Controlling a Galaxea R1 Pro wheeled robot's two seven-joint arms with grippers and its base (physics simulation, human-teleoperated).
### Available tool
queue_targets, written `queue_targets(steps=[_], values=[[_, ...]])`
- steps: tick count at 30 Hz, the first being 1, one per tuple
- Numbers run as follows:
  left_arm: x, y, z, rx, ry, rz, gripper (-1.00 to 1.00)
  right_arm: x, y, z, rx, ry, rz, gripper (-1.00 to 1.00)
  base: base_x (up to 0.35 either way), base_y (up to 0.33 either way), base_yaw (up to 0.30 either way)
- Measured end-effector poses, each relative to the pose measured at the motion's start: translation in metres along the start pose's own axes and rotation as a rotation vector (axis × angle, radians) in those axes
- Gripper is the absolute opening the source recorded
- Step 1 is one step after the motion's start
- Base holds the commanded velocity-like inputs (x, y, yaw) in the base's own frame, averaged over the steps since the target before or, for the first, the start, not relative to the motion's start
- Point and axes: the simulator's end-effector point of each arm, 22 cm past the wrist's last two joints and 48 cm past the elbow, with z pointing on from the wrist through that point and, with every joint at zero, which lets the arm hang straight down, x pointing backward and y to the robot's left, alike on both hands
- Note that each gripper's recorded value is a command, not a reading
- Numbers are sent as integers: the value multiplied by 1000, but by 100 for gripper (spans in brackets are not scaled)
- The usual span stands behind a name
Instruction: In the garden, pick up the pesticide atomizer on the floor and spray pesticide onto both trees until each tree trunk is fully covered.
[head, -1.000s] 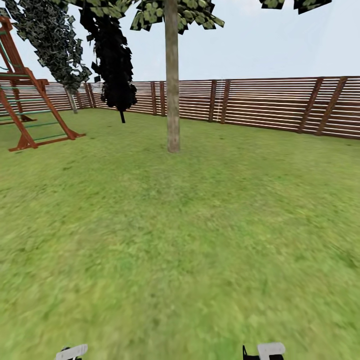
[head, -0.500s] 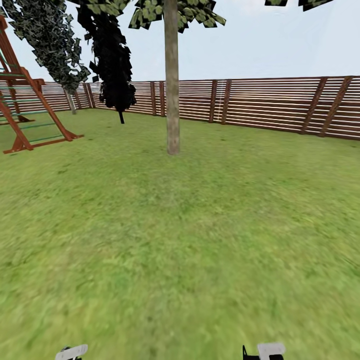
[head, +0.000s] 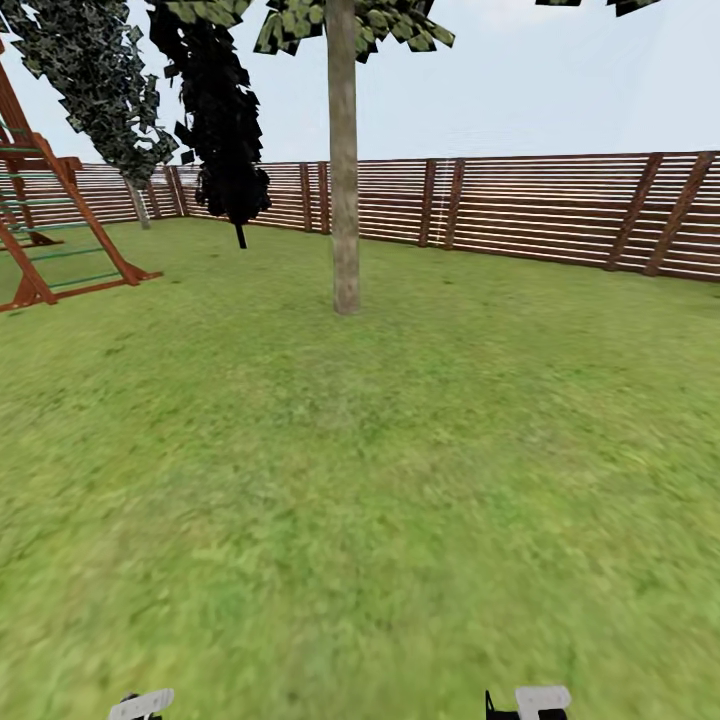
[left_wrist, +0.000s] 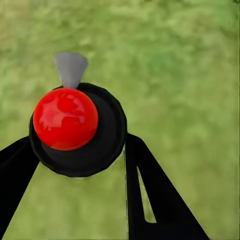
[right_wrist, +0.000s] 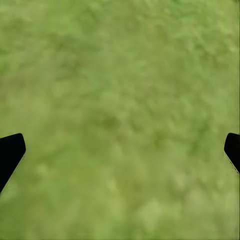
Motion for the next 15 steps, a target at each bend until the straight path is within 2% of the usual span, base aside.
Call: queue_targets(steps=[15], values=[[0, 0, 0, 0, -1, 0, -100, 0, 0, 0, 0, 0, 0, 100, 340, 0, 0]])
